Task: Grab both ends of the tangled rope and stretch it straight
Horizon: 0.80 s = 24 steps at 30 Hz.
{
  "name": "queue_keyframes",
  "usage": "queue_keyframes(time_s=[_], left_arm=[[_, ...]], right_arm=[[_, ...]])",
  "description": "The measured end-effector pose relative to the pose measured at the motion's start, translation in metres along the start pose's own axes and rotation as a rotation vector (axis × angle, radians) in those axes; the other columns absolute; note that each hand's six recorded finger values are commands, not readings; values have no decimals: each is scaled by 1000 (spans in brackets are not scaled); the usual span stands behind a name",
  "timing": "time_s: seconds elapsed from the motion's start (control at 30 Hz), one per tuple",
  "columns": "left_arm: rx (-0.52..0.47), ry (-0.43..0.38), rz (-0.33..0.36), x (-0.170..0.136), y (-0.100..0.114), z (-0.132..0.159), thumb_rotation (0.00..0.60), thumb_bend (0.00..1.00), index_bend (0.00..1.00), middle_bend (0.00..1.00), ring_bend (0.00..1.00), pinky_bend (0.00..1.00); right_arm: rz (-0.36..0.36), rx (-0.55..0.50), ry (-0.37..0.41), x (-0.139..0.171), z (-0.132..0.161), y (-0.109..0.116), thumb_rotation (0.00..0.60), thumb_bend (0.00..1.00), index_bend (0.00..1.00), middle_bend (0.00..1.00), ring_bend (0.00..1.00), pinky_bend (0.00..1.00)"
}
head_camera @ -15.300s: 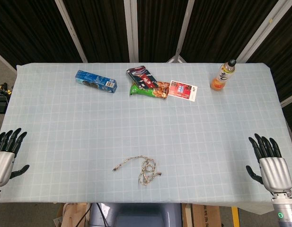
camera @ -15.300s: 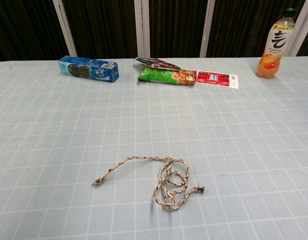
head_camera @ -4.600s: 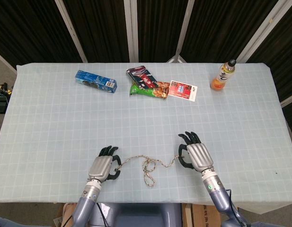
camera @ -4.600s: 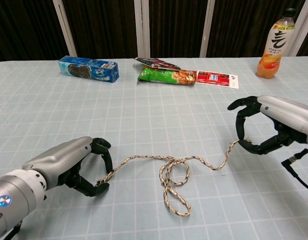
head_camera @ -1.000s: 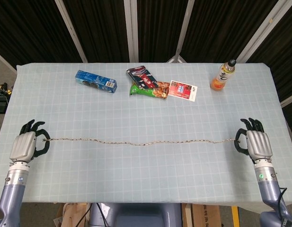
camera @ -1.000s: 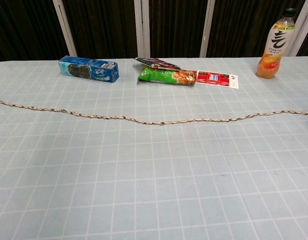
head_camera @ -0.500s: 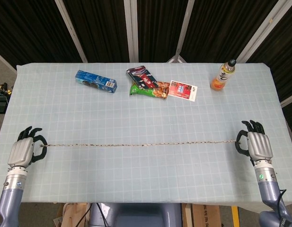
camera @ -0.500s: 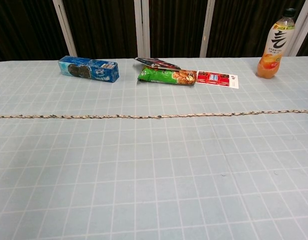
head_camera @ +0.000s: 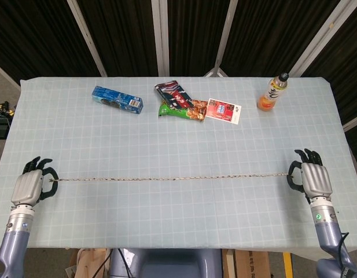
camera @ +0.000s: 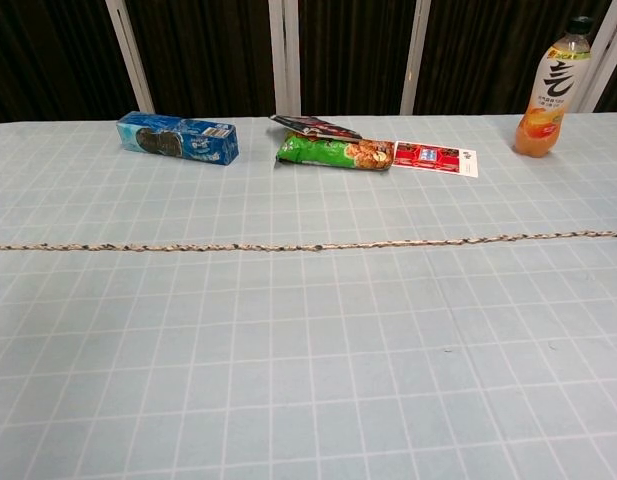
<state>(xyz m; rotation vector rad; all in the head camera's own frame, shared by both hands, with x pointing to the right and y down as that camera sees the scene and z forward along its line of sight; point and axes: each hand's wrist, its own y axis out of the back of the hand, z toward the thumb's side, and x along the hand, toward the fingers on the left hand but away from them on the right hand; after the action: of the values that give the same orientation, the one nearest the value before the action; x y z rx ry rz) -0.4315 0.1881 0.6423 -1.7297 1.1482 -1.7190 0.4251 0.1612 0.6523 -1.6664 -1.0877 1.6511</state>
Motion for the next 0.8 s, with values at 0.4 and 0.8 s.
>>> queue_keyframes(time_s=[0.4,0.8], left_arm=[[56,19,-33,-3,-4,-6,600,451,416,49,0,0],[82,16,-40,-9,4,-8,600,210,156,0,0,0]], right_arm=[[42,76,3,3,-4,-7,600,482,379,92,0,0],[66,88,-28,9,-9,-4,600,485,0,0,0,0]])
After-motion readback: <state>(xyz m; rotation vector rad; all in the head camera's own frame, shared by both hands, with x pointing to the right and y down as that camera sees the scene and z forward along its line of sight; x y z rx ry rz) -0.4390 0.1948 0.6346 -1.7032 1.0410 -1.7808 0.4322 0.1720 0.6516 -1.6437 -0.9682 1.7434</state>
